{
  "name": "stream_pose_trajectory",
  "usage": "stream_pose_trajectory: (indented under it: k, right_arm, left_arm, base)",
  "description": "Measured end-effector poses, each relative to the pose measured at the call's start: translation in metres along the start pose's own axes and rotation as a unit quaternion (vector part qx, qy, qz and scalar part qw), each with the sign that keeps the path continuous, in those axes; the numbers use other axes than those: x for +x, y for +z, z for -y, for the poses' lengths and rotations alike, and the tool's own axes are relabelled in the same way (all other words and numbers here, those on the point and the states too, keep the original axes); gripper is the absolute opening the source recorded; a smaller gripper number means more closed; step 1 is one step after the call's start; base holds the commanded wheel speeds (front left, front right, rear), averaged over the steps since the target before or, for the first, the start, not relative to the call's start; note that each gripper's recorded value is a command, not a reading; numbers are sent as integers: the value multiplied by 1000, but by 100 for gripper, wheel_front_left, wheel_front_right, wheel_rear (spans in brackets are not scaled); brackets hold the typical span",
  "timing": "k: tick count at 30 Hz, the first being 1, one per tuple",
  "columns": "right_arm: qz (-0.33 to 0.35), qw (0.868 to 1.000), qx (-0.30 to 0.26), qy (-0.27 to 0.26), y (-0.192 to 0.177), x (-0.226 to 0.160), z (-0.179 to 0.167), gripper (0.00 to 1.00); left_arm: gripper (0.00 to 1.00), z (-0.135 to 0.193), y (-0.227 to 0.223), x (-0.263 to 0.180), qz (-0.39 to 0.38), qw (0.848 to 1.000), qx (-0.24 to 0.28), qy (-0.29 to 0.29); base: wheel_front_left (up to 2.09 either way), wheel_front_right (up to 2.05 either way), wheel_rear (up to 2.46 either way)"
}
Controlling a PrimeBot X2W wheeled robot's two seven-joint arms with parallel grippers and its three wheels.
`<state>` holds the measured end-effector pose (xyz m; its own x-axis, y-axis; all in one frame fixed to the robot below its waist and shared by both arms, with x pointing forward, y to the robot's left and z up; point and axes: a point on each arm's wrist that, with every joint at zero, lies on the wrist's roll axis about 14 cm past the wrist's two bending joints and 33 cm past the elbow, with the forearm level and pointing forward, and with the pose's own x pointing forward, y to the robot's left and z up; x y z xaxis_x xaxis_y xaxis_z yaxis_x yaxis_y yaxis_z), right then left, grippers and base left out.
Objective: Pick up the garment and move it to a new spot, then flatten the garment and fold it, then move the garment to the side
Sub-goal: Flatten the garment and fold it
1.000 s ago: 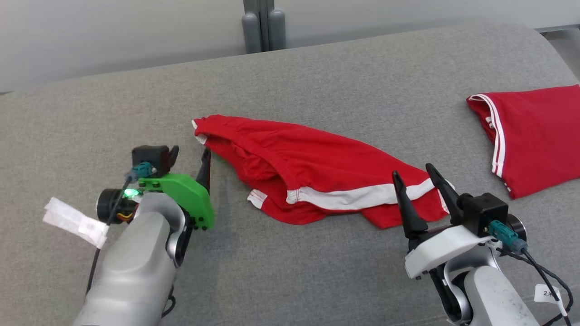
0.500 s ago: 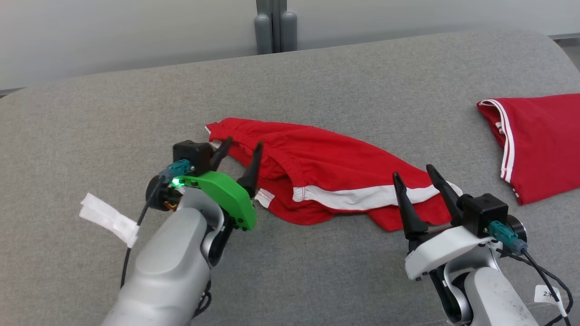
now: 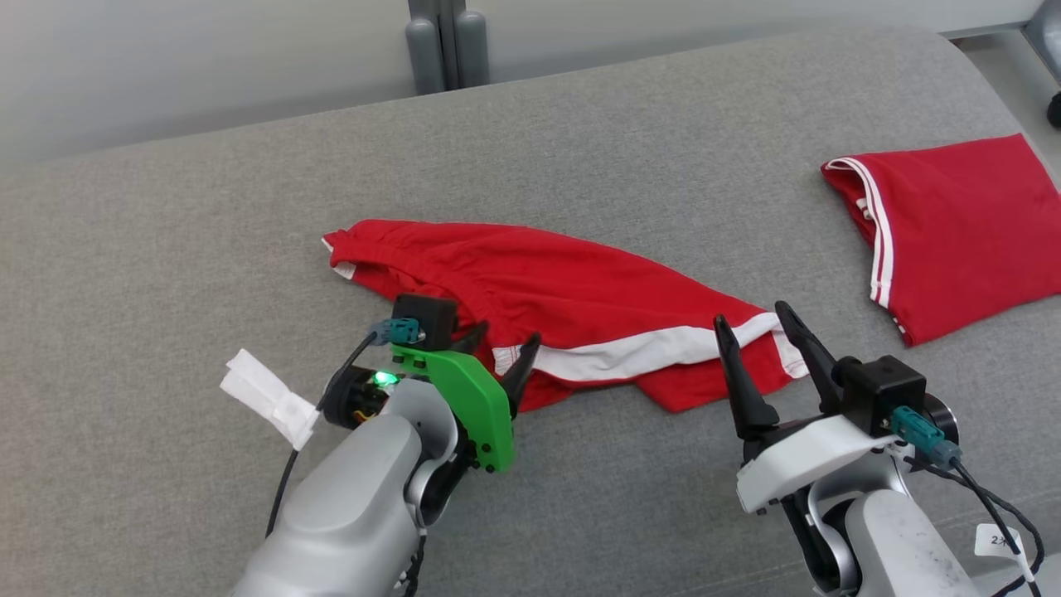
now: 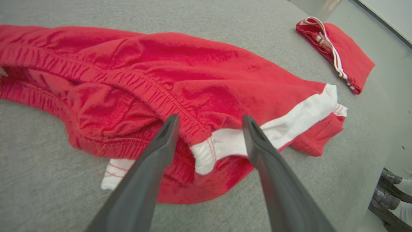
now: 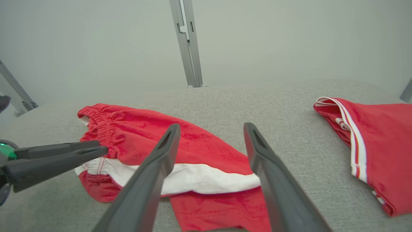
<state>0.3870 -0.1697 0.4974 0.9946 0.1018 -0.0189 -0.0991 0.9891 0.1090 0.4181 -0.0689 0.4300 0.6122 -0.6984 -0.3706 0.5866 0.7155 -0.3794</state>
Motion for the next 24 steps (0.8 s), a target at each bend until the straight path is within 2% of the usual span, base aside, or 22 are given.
stream_pose_trajectory:
  k: [5,11,12,13,19,24]
  right_arm:
    - [-5,1000,1,-9,-4,-1,6,100]
    - [-7,1000,2,-5,-7,2,3,100]
    - [-6,1000,2,-3,-6,3,2,100]
    - [-6,1000,2,-2,-6,3,1,100]
    - [-2,1000,3,2,-4,6,-1,100]
    - [-3,1000,3,18,-5,11,-11,100]
  left_arm:
    - [100,-20,-16,2,-34,999,-8,39]
    - [99,-15,-16,1,-38,999,-29,20]
    - [44,-12,-15,1,-36,999,-33,14]
    - [0,-9,-13,1,-33,999,-33,9]
    - [0,-14,-5,-5,-11,999,-43,13]
    - [0,-45,-4,-26,9,997,-60,53]
  base:
    - [0,0,0]
    - [0,0,0]
    - [0,0,0]
    - [0,0,0]
    - [0,0,0]
    - [0,0,0]
